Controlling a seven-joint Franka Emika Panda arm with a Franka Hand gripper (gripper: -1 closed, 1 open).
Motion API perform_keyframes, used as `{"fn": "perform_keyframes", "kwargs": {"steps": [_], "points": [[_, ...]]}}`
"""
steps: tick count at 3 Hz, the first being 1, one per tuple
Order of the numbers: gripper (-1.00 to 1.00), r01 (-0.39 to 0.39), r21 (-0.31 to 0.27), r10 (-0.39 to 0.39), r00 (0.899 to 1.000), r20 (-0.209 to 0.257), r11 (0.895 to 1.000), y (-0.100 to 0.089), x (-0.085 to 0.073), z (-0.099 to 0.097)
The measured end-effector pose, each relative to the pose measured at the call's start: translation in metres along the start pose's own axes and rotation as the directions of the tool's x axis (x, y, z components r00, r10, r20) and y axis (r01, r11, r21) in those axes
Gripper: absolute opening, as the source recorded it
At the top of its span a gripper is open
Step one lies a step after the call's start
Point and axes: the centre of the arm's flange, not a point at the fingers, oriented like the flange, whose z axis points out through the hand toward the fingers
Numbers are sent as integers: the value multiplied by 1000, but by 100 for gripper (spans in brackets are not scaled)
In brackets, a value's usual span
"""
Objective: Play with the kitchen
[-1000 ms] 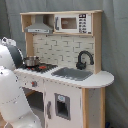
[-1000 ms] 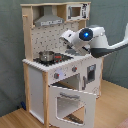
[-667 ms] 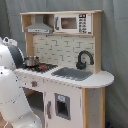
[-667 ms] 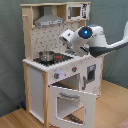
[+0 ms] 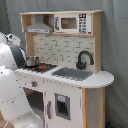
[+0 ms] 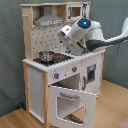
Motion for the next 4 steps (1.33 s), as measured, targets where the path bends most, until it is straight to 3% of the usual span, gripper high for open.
{"fn": "perform_keyframes", "kwargs": {"steps": [1, 2, 4], "points": [[100, -56, 78, 57, 998, -9, 995, 9, 4, 5], [100, -95, 156, 94, 995, 17, 983, 18, 2, 20], [100, -92, 255, 80, 995, 56, 962, 36, 1, 49]]}}
